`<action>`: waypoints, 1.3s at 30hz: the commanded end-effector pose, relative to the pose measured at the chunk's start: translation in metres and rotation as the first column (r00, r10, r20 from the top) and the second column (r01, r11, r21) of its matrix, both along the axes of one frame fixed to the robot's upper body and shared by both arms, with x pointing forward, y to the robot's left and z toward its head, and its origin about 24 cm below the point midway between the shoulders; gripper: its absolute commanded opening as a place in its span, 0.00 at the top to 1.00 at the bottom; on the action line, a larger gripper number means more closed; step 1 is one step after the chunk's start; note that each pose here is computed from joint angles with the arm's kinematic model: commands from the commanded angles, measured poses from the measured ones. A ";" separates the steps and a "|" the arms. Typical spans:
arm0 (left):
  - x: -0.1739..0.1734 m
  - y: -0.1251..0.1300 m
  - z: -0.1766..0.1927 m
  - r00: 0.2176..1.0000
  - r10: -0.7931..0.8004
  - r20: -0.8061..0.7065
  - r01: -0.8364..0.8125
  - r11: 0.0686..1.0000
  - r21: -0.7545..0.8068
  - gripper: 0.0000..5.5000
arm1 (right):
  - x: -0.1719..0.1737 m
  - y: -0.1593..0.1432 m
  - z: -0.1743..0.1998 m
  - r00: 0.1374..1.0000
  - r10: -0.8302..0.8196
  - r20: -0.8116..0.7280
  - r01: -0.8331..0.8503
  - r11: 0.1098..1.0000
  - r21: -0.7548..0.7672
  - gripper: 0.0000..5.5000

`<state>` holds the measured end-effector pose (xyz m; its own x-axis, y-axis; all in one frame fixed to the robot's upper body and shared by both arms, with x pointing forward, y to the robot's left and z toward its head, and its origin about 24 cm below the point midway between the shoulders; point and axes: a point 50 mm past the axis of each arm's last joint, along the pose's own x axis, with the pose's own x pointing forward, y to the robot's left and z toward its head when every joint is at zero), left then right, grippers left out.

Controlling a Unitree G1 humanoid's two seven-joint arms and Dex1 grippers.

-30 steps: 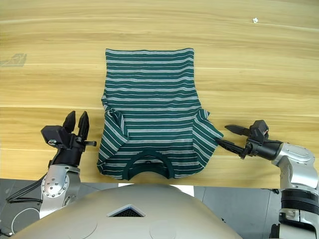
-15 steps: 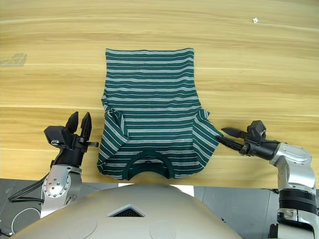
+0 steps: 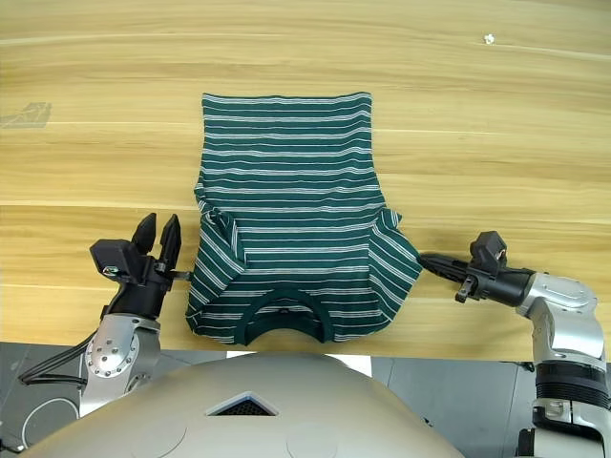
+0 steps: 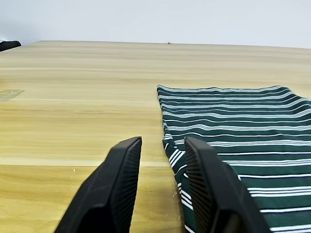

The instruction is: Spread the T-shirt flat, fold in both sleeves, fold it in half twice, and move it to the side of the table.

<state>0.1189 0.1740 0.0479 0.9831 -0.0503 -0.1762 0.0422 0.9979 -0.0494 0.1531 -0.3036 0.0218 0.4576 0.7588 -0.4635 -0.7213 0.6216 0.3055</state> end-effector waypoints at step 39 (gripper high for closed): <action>0.003 -0.002 -0.007 1.000 -0.020 -0.019 0.021 0.997 0.078 0.70 | -0.013 0.102 0.020 0.914 0.402 0.058 -0.406 0.895 0.184 0.80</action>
<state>0.1202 0.1686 0.0412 0.9780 -0.0666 -0.1978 0.0689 0.9976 0.0047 0.1440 -0.2044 0.0394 0.1257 0.9428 -0.3086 -0.9086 0.2343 0.3458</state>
